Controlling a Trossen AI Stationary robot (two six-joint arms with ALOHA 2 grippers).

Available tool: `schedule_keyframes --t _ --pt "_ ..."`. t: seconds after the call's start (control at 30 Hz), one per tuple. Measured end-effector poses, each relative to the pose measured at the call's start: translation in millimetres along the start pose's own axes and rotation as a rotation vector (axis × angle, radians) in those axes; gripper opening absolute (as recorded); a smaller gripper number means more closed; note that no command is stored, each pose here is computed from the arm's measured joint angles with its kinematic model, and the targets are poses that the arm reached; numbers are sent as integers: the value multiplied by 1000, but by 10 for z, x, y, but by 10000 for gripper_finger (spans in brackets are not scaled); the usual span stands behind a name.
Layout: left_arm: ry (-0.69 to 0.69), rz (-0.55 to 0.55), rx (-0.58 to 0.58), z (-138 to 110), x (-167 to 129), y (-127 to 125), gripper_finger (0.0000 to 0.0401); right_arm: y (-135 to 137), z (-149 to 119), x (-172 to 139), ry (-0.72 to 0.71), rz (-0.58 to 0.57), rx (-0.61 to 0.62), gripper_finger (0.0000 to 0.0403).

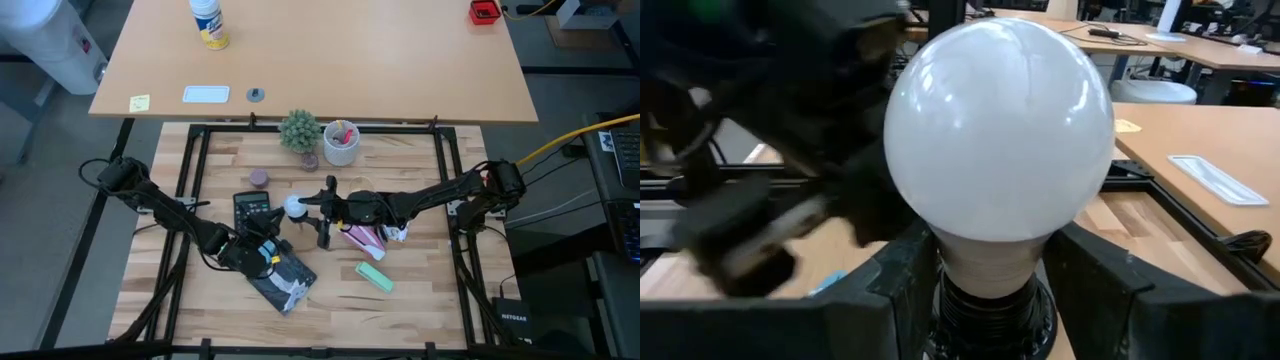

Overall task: Screw lightbulb
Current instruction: Remove the lightbulb from the lamp

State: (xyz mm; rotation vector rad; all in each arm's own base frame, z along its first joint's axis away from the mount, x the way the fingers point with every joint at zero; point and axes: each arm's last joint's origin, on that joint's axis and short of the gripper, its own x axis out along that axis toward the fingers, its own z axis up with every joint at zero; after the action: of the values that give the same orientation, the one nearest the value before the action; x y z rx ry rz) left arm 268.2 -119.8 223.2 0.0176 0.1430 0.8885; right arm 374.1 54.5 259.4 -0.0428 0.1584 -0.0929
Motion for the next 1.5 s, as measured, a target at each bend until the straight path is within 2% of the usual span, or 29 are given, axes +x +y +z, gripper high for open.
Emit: schedule_keyframes --t 0.17,0.33,0.43,0.57,0.7,0.8,1.07,1.17,1.3,1.4,1.5 --pt "-2 20 -10 10 40 17 1 0 -2 0 2 0 0 175" --pt "-48 17 -69 107 -111 18 1 -1 -4 0 4 -3 -1 175" --pt "-54 -33 -120 145 -244 -10 1 -3 -3 0 3 -5 -1 175" --pt "5 -176 -197 128 -366 -62 1 -5 -1 1 1 -9 -1 175" --pt "95 -296 -232 35 -373 -141 1 -6 -2 1 2 -10 -1 175" --pt "146 -333 -215 -85 -332 -211 1 -7 -1 1 1 -11 -1 175" --pt "198 -272 -185 -393 -142 -316 4 -7 -2 1 2 -11 0 175" --pt "229 -269 -189 -455 -62 -331 28 -7 -2 1 2 -11 1 175" --pt "244 -241 -210 -493 31 -325 89 -7 -1 1 1 -11 1 175" --pt "242 -226 -171 -496 81 -307 127 -7 -1 1 1 -11 1 175" --pt "255 -201 -175 -514 118 -279 143 -7 -1 1 1 -11 2 175"
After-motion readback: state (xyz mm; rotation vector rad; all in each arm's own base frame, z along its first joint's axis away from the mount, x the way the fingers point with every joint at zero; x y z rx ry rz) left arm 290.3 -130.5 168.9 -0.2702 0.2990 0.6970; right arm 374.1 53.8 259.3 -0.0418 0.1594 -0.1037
